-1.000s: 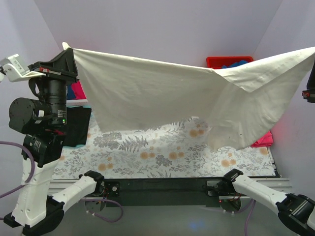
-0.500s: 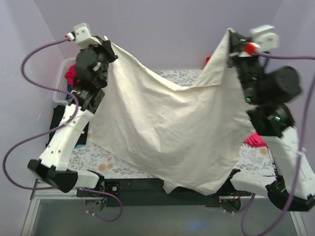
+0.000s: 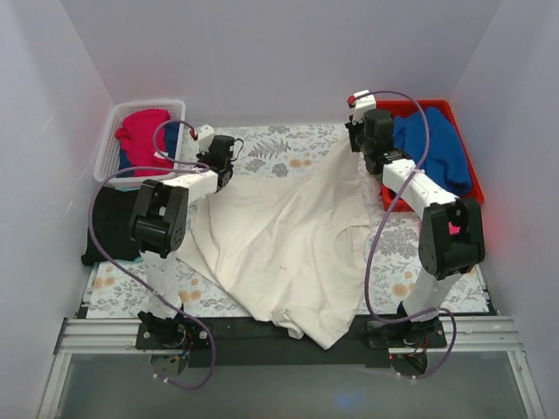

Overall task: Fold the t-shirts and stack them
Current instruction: Flatten out the tshirt

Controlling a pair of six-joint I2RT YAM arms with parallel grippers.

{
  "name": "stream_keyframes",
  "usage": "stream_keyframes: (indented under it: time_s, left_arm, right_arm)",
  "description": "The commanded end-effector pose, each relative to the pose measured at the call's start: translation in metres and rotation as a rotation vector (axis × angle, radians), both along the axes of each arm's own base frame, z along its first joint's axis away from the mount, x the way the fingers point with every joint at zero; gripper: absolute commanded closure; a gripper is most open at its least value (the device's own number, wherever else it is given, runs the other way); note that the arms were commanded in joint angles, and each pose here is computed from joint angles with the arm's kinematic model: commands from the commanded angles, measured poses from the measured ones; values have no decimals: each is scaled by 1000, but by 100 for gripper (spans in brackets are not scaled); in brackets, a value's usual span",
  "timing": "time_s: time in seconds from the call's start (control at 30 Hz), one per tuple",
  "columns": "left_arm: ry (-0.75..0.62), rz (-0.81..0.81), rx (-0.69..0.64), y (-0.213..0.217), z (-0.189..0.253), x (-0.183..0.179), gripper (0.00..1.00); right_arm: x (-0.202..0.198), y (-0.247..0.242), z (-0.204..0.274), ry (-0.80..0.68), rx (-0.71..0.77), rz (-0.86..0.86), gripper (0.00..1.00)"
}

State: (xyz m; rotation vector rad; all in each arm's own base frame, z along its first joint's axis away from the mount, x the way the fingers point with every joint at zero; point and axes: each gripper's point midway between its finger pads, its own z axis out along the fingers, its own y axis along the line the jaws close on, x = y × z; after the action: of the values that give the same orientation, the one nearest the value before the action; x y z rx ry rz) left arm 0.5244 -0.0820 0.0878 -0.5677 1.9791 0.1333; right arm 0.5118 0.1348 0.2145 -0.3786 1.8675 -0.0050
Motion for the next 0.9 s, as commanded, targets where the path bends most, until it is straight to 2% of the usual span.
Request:
stream_keyframes:
  time_s: [0.0,0.03,0.07,0.23,0.37,0.47,0.5,0.6,0.63,0.7,0.73,0.77,0.83,0.87]
  left_arm:
    - [-225,87,-83,13,61,54,100]
    - [-203,96,-78,19,47,62,100]
    - [-234,94,-90,19,59,73,100]
    - [-257,64,-87,19,67,97,100]
    - [-312,48,-96,20,101,99,100]
    - [-379,33,-103,22,145,92,100]
    - [-418,29,-106,23,173,84,100]
    - [-471,22,-118,26,212,67,100]
    - [-518,15,-132,28,241,52,100]
    - [-554,10,-142,31,265,35,100]
    - [-620,10,-160,36,302,13,100]
    - [-623,10,-160,38,305,3,100]
    - [-709,10,-177,47,352,-34,100]
    - [-713,13,-176,50,356,-49,100]
  right_arm:
    - [46,-6,76,-234,116,-19,99]
    - [57,-7,71,-229,109,-22,99]
    - [62,-9,69,-227,105,-25,99]
    - [80,-18,70,-227,97,-42,99]
    - [73,-23,108,-289,94,-56,99]
    - [56,-31,151,-354,86,-64,99]
    - [50,-33,165,-376,84,-65,99]
    - [21,-42,215,-454,92,-73,99]
    - [3,-44,239,-490,97,-68,99]
    - [-18,-48,263,-529,104,-64,99]
    - [-40,-53,286,-566,110,-59,99]
    - [-52,-55,297,-585,115,-58,99]
    - [-89,-62,325,-639,127,-51,99]
    - [-102,-64,334,-657,131,-45,99]
